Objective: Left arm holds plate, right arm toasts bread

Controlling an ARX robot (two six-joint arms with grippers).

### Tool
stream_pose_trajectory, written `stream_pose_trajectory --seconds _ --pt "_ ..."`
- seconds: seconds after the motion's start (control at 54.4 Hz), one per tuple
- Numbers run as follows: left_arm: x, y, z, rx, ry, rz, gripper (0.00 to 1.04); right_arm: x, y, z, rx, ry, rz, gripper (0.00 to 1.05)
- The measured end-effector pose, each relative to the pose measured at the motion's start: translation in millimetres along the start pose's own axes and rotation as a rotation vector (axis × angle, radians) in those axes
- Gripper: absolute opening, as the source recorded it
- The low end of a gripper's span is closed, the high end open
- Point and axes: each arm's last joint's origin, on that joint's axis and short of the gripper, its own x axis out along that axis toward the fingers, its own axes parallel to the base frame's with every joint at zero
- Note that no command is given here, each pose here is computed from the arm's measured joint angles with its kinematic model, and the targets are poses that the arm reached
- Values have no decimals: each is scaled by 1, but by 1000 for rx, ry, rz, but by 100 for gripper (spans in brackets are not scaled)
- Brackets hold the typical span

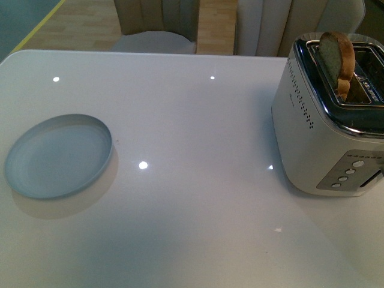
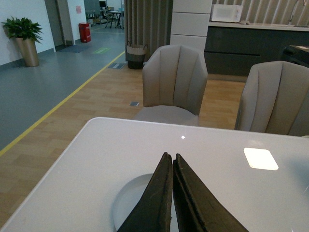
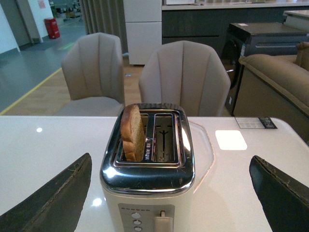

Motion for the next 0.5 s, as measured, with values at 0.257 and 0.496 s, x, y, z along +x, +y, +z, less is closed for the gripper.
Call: stream_pose_trajectory --seconds 0.257,0.496 --pt "0 0 0 0 0 0 3 0 0 0 0 0 0 96" --pt "0 0 0 0 0 0 34 0 0 0 0 0 0 96"
